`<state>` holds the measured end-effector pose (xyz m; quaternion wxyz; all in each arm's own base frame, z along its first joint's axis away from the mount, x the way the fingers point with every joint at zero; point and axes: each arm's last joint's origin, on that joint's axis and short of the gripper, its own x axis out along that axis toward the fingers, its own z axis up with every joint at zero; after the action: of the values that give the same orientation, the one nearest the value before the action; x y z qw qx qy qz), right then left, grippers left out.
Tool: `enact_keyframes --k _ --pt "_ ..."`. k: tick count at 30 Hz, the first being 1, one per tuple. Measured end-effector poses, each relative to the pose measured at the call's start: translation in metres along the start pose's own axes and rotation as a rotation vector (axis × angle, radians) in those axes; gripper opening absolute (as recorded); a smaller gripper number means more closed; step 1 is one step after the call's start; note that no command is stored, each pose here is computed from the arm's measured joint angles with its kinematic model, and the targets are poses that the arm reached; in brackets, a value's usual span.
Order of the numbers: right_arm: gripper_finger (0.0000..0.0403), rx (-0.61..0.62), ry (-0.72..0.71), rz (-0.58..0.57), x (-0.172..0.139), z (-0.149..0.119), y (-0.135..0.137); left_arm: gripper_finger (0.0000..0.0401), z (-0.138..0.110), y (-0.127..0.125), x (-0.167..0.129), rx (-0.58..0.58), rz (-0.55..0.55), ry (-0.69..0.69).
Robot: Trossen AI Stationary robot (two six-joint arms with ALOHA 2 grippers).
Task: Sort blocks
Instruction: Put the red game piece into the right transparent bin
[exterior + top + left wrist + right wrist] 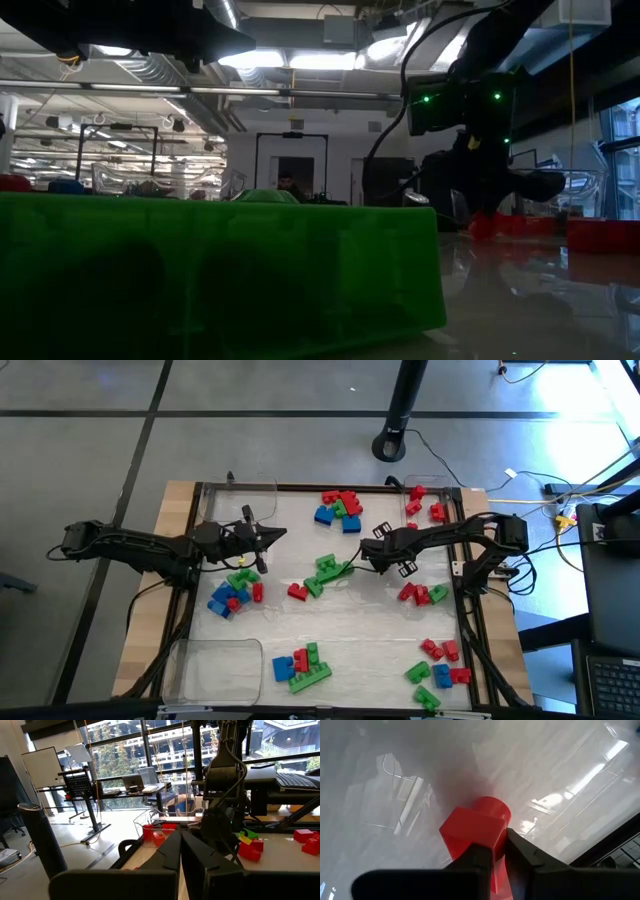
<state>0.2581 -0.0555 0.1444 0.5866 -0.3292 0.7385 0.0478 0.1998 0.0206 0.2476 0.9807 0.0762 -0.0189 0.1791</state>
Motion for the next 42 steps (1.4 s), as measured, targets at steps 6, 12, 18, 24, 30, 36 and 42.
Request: enact_keyframes --k 6,12,18,24,30,36,42 --pt "0.0041 0.025 -0.015 0.007 -0.007 0.000 -0.004 0.0004 0.000 0.000 0.000 0.000 0.000 0.000" --pt "0.0022 0.053 -0.052 -0.027 -0.024 -0.001 -0.014 0.0004 0.000 0.000 0.000 0.001 0.000 0.001" --pt "0.0011 0.083 -0.093 -0.071 -0.041 -0.009 -0.019 0.0004 0.000 0.000 0.000 0.001 0.000 0.003" --pt "0.0011 0.113 -0.131 -0.111 -0.055 -0.019 -0.020 0.0004 0.000 0.000 0.000 0.001 0.000 0.003" --pt "0.0015 0.170 -0.163 -0.209 -0.077 -0.036 -0.021 0.0004 0.000 0.000 0.000 0.001 0.000 0.002" --pt "0.0016 0.257 -0.208 -0.309 -0.100 -0.061 -0.020 0.0004 0.000 0.000 0.000 0.001 -0.001 0.002" --pt "0.0018 0.411 -0.193 -0.334 -0.107 -0.096 -0.026 0.0004 0.000 0.000 0.000 -0.001 0.000 0.003"
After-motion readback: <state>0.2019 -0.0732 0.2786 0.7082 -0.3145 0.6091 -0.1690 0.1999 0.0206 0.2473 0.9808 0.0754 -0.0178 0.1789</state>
